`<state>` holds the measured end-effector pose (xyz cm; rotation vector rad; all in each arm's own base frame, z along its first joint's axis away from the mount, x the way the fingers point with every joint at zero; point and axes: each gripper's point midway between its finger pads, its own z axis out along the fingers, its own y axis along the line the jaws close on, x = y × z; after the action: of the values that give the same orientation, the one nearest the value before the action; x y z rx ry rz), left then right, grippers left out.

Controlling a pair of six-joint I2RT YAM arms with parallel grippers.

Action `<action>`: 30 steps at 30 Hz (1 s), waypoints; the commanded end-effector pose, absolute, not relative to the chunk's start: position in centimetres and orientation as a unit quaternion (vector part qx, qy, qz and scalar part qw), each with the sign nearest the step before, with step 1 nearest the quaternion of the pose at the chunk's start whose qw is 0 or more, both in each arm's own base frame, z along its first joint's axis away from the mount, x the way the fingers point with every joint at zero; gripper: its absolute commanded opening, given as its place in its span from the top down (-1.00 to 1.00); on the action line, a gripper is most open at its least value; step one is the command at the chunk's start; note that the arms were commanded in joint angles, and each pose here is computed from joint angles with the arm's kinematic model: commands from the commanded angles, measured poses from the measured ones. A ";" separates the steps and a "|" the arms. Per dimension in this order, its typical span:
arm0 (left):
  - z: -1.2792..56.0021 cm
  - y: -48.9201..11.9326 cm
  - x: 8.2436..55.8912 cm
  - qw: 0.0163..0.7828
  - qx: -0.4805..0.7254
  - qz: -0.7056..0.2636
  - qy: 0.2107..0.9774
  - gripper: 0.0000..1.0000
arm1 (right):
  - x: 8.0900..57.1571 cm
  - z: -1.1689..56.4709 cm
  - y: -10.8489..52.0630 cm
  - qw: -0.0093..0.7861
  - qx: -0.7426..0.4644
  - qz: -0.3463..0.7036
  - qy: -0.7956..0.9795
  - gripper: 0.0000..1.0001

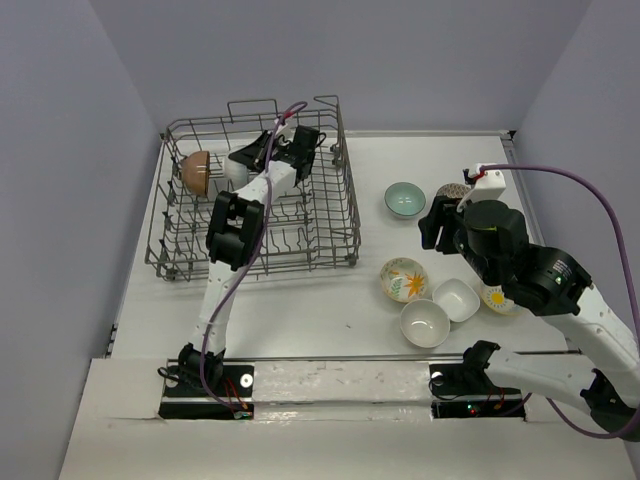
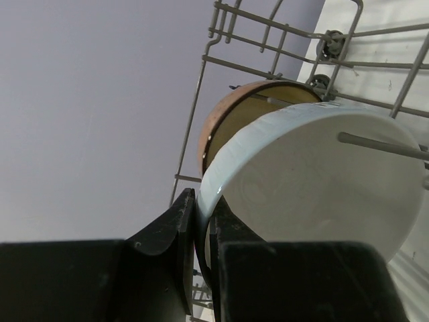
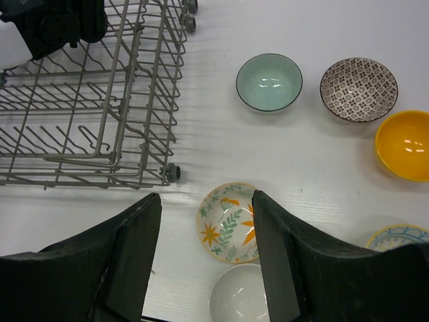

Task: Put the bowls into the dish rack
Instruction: Insert the bowl into the dish rack.

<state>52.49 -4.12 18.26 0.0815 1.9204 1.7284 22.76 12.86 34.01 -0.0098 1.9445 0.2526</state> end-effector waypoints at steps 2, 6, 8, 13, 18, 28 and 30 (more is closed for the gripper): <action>16.8 -5.4 51.9 0.264 0.053 0.651 0.709 1.00 | 22.7 34.9 12.5 0.570 0.006 0.112 0.814 -0.25; 16.4 -5.5 51.7 0.260 0.057 0.655 0.707 1.00 | 22.6 34.9 12.5 0.569 0.006 0.113 0.815 -0.25; 16.4 -5.5 51.6 0.261 0.056 0.655 0.707 1.00 | 22.6 34.9 12.5 0.569 0.005 0.113 0.814 -0.25; 16.8 -5.4 51.4 0.257 0.055 0.659 0.705 0.92 | 22.5 35.0 12.5 0.568 0.008 0.115 0.815 -0.25; 17.5 -5.3 51.2 0.261 0.050 0.658 0.705 0.43 | 22.5 35.2 12.4 0.569 0.008 0.115 0.814 -0.25; 18.1 -5.2 50.7 0.264 0.051 0.656 0.705 -0.32 | 22.4 35.5 12.3 0.569 0.008 0.116 0.814 -0.25; 18.4 -5.3 50.6 0.267 0.049 0.654 0.706 -0.34 | 22.4 35.4 12.3 0.567 0.007 0.116 0.815 -0.25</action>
<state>52.02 -4.77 15.68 0.1824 1.9361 1.7491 22.64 12.74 33.79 -0.0117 1.9536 0.2464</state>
